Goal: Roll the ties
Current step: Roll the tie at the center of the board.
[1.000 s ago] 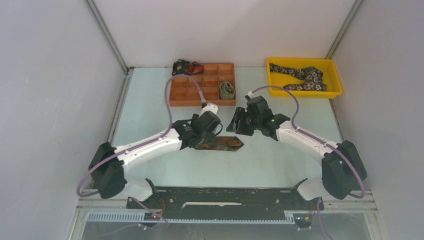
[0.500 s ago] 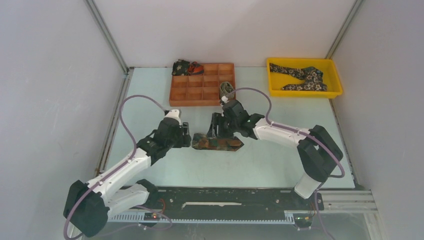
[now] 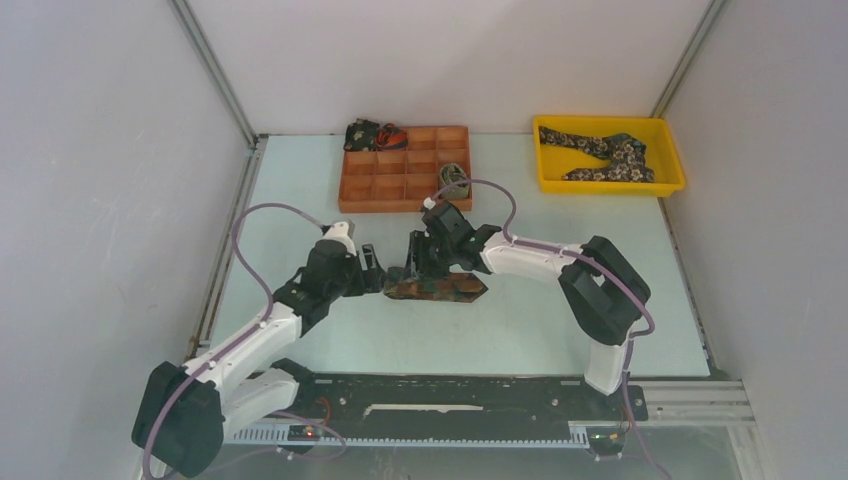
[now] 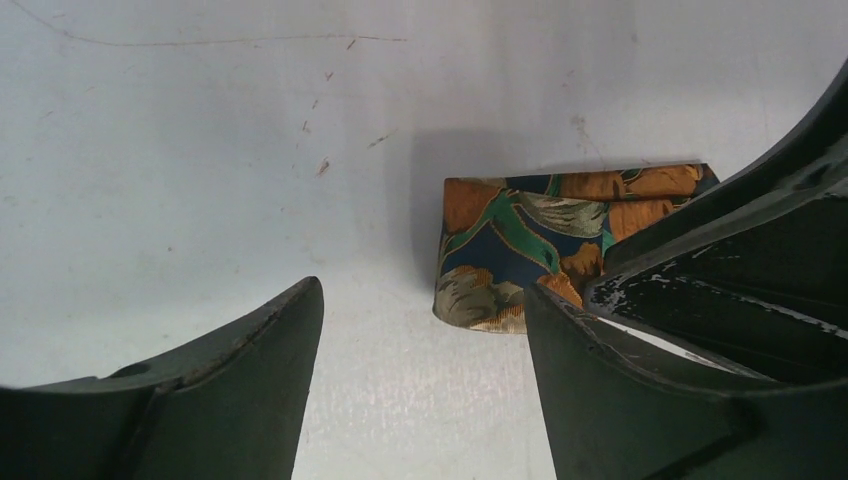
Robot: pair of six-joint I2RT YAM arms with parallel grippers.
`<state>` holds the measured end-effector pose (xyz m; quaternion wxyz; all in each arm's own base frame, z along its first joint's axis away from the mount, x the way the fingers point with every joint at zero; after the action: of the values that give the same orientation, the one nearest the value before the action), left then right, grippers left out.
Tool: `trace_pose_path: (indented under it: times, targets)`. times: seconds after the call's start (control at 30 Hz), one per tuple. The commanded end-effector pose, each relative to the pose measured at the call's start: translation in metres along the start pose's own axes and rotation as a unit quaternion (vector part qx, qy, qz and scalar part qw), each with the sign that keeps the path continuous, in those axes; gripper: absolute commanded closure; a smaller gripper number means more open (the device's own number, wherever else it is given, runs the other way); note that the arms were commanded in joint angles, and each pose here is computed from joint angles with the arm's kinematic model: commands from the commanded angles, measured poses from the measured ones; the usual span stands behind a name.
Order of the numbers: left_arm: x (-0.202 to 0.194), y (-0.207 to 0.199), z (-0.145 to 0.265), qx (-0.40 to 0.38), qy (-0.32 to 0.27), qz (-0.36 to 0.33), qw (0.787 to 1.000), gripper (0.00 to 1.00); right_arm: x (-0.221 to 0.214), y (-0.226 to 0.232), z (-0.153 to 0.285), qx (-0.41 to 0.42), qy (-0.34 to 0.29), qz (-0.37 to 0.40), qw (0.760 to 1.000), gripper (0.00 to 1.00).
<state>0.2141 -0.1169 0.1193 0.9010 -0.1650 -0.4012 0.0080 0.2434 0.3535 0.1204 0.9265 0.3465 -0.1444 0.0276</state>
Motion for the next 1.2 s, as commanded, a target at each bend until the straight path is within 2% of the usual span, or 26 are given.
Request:
trace_pose_path:
  times: [0.0, 0.37, 0.77, 0.9, 1.17]
  targets:
    - [0.008, -0.01, -0.006, -0.042, -0.019, 0.006, 0.999, 0.2, 0.01, 0.003, -0.002, -0.009, -0.01, -0.006, 1.0, 0.57]
    - [-0.001, -0.017, -0.018, -0.078, 0.015, 0.003, 0.997, 0.19, 0.008, -0.024, -0.013, -0.048, 0.008, -0.014, 0.999, 0.67]
    - [-0.007, -0.032, -0.038, -0.139, 0.051, 0.009, 0.989, 0.19, 0.005, -0.047, -0.018, -0.065, 0.02, -0.026, 0.997, 0.69]
    - [-0.011, -0.034, -0.045, -0.149, 0.067, 0.013, 0.987, 0.21, 0.004, -0.051, -0.019, -0.067, 0.022, -0.027, 0.997, 0.69]
    - [-0.018, -0.039, -0.06, -0.162, 0.109, 0.023, 0.98, 0.33, 0.006, -0.053, -0.017, -0.066, 0.02, -0.03, 0.997, 0.69]
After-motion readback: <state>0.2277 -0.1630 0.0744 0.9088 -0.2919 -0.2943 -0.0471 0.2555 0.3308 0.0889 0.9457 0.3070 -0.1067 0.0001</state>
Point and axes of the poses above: each gripper's point midway between its finger pads, its own z axis back along the fingers, its own y axis along the line the jaws close on, x = y × z, the point moved 6 cm from there along z, back along the fingers, and after that the axes turned 3 degrees about -z, right-handed, at the moved point
